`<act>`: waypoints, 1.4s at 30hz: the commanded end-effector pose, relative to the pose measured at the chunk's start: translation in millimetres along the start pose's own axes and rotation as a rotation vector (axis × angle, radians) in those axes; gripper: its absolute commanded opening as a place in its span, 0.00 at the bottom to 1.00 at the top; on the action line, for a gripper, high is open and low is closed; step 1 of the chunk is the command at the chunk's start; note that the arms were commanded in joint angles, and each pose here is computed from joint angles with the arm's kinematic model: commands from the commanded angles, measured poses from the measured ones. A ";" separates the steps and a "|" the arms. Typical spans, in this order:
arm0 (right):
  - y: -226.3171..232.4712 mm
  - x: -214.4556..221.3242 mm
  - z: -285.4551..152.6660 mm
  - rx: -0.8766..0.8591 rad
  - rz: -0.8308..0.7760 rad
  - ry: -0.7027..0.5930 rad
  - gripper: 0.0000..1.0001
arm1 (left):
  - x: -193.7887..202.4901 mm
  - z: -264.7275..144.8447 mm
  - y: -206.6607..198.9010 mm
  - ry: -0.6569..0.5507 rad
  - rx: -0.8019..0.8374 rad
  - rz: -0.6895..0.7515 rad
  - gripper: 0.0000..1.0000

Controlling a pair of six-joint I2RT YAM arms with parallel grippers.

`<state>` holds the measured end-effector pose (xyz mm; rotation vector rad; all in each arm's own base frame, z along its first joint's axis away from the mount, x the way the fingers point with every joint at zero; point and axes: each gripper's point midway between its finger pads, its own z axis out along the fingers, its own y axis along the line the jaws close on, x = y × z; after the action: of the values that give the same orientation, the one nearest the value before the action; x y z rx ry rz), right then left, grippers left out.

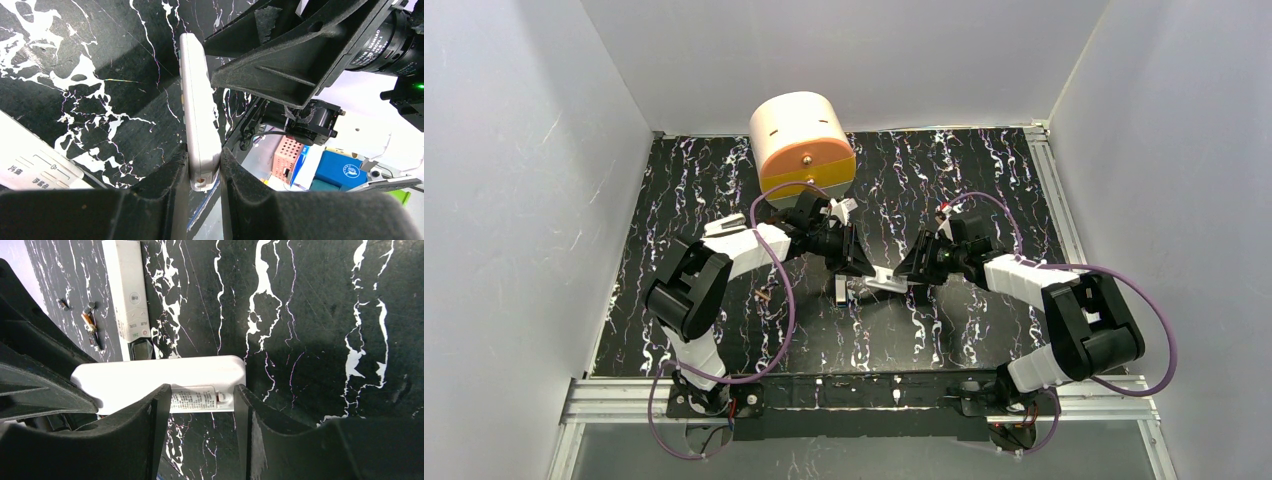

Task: Load the batteries into the remote control

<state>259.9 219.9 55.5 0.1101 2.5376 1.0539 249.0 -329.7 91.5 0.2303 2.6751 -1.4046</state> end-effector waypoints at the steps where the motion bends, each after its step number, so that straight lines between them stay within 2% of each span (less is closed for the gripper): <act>1: 1.3 5.3 1.9 -0.028 0.005 0.012 0.57 | 15.6 4.2 30.3 0.019 -0.113 -0.058 0.00; 3: 4.2 6.0 2.6 -0.043 0.015 0.015 0.55 | 16.1 4.7 33.0 0.016 -0.123 -0.065 0.00; 7: 10.8 6.7 0.9 -0.068 0.037 0.018 0.43 | 17.0 5.0 36.9 0.008 -0.134 -0.073 0.00; 9: 11.2 8.3 0.1 -0.064 0.040 0.022 0.41 | 17.5 5.2 38.1 0.005 -0.136 -0.077 0.00; 22: 6.6 15.1 4.5 -0.047 0.053 0.041 0.40 | 20.6 7.5 43.2 0.008 -0.140 -0.090 0.00; 28: 40.0 9.2 0.0 -0.228 0.065 0.021 0.40 | 24.3 9.9 45.1 0.020 -0.138 -0.097 0.00; 35: 93.2 -2.6 -25.1 -0.485 0.063 -0.015 0.40 | 30.6 16.8 49.6 0.030 -0.186 -0.082 0.00; 42: 98.3 -10.2 -26.3 -0.490 0.098 -0.033 0.40 | 31.1 19.7 52.0 0.056 -0.257 -0.061 0.00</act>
<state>254.6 244.7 83.8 0.3022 2.3651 1.4288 244.9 -328.0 80.1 0.1529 2.7234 -1.3782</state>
